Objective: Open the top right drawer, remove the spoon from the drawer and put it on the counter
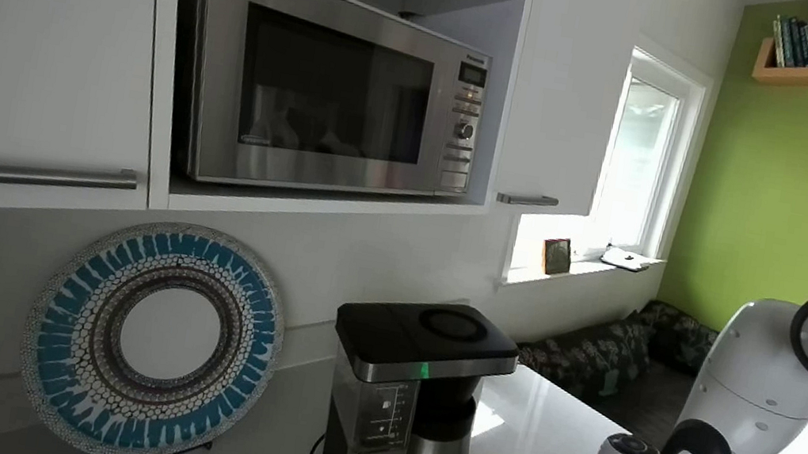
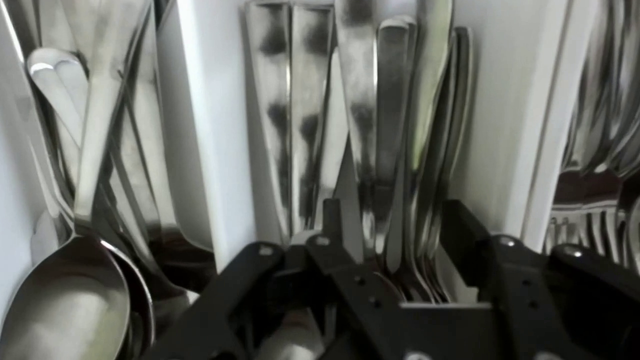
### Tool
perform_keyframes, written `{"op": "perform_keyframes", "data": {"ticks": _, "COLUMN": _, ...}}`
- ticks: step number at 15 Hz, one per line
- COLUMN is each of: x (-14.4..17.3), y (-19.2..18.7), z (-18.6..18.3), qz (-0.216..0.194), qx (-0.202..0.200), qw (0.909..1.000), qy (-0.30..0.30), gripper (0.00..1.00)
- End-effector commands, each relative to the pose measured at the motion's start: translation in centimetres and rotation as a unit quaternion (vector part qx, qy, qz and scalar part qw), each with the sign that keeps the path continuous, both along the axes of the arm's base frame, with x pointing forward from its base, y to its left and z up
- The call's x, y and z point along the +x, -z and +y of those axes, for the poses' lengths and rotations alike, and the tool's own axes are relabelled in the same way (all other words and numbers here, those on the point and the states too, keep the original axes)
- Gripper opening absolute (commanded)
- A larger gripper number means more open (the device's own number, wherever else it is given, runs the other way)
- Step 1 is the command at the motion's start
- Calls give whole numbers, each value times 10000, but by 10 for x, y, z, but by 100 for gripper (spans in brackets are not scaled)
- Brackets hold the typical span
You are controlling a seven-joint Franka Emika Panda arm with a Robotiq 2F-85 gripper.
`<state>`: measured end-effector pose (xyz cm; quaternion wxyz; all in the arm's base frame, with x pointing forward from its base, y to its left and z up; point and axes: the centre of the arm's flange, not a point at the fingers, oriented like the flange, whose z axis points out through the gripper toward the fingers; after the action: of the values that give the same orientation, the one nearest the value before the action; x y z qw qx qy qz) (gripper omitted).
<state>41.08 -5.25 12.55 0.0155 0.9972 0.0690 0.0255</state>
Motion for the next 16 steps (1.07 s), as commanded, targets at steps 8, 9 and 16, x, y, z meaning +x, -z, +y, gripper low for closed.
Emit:
{"op": "perform_keyframes", "data": {"ticks": 8, "x": 9, "y": 11, "z": -5, "qz": -82, "qx": 101, "qw": 9998, "qy": -158, "gripper": 1}}
{"op": "perform_keyframes", "data": {"ticks": 9, "x": 9, "y": 9, "z": -5, "qz": -89, "qx": 87, "qw": 9998, "qy": -147, "gripper": 0}}
{"op": "perform_keyframes", "data": {"ticks": 16, "x": 5, "y": 3, "z": -7, "qz": -94, "qx": 57, "qw": 9998, "qy": -137, "gripper": 4}}
